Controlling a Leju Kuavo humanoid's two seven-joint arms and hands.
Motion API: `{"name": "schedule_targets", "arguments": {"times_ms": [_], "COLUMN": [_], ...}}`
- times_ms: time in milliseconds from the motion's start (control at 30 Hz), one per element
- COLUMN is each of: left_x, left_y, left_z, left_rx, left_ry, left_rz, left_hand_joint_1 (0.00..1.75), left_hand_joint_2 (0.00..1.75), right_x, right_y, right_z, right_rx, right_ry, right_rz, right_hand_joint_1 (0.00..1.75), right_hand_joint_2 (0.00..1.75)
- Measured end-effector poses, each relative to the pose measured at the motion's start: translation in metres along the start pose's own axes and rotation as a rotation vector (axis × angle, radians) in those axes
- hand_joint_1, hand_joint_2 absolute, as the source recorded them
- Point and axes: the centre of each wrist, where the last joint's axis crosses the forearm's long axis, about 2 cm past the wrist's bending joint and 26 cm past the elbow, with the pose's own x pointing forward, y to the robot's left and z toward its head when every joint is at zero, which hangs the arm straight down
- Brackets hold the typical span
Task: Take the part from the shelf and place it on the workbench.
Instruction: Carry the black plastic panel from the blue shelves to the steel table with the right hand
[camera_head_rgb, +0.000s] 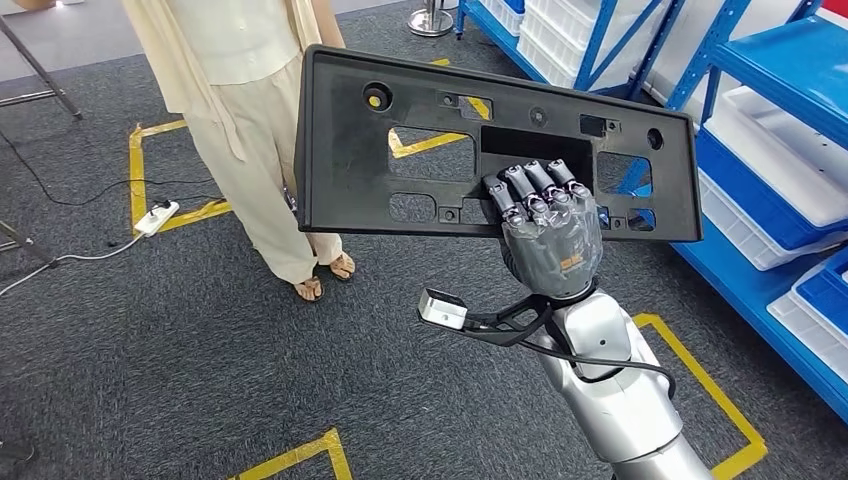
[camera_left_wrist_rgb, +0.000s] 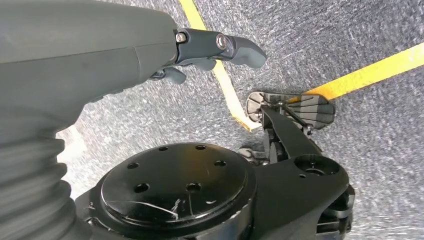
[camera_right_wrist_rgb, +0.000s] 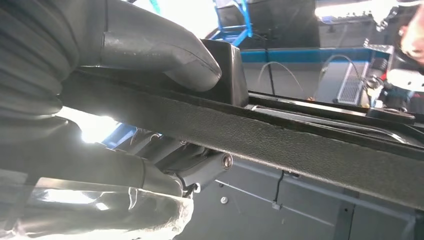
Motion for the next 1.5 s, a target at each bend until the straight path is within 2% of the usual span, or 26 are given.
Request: {"name": "schedule_targets", "arguments": {"times_ms": [667, 800, 1100, 1500], "left_x": [-0.004, -0.004, -0.002, 0.001], "left_y": [0.003, 0.002, 0.001, 0.001], "left_z": [0.001, 0.001, 0.001, 0.000], "left_rx": [0.047, 0.034, 0.016, 0.006], "left_ry": [0.007, 0.003, 0.002, -0.004], "left_rz": [0.078, 0.065, 0.024, 0.014], "left_hand_joint_1": [0.00, 0.00, 0.00, 0.00], "left_hand_joint_2": [1.75, 1.75, 1.75, 1.75], "right_x": [0.018, 0.009, -0.015, -0.022], "right_y": [0.012, 0.013, 0.014, 0.011], "right_z": [-0.029, -0.030, -0.010, -0.006], "right_rx": [-0.028, -0.027, 0.043, 0.066], "right_ry": [-0.018, 0.017, 0.034, 0.063], "right_rz": [-0.038, -0.016, 0.054, 0.082], "right_hand_joint_1": [1.75, 1.75, 1.75, 1.75], "right_hand_joint_2": [1.75, 1.75, 1.75, 1.75]}}
